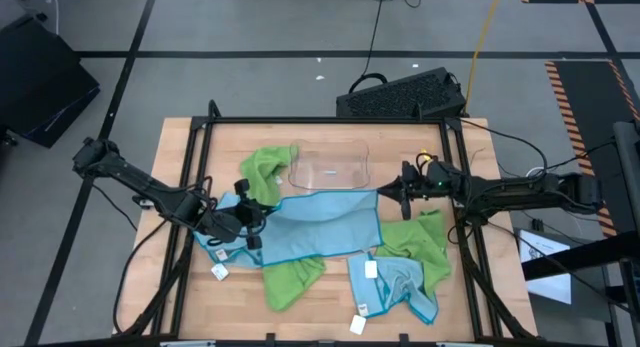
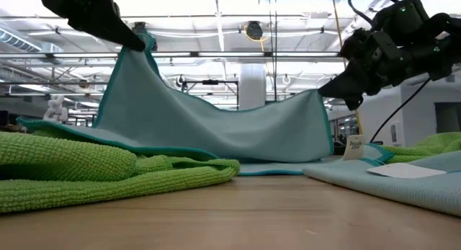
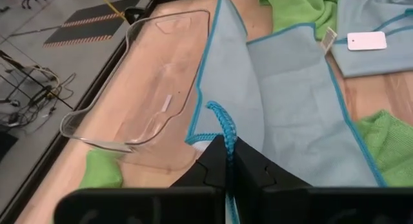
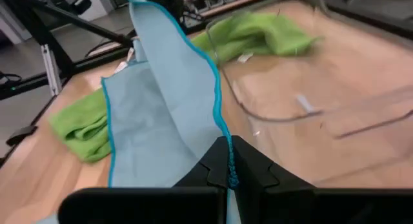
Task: Fold microfiber towels
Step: Fold the top right blue microfiber cloth
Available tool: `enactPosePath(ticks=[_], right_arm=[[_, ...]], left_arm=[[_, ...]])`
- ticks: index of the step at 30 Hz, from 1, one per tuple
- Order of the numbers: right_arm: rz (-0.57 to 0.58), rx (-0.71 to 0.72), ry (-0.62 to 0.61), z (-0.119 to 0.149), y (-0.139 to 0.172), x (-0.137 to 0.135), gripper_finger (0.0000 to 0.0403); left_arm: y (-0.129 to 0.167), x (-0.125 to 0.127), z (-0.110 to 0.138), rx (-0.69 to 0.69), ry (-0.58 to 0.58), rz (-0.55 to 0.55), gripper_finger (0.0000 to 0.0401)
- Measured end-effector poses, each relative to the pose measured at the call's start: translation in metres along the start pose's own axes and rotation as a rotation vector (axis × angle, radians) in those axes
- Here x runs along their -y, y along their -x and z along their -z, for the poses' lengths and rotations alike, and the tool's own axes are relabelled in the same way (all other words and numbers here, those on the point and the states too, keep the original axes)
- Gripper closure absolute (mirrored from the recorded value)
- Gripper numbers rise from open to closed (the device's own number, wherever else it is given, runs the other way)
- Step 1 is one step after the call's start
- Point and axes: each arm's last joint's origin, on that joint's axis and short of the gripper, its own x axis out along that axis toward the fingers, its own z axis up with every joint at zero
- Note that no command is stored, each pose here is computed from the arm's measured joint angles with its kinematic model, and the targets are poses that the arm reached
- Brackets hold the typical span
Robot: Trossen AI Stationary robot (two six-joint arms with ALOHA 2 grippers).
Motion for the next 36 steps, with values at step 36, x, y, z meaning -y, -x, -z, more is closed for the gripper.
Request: enactPosePath(ticks=[36], right_arm=[[-0.13, -0.172, -0.084, 0.019, -0.002, -0.027, 0.0399]], left_arm=[[0.0, 0.004, 0.001, -0.032, 0.125, 0.12, 0.0362]])
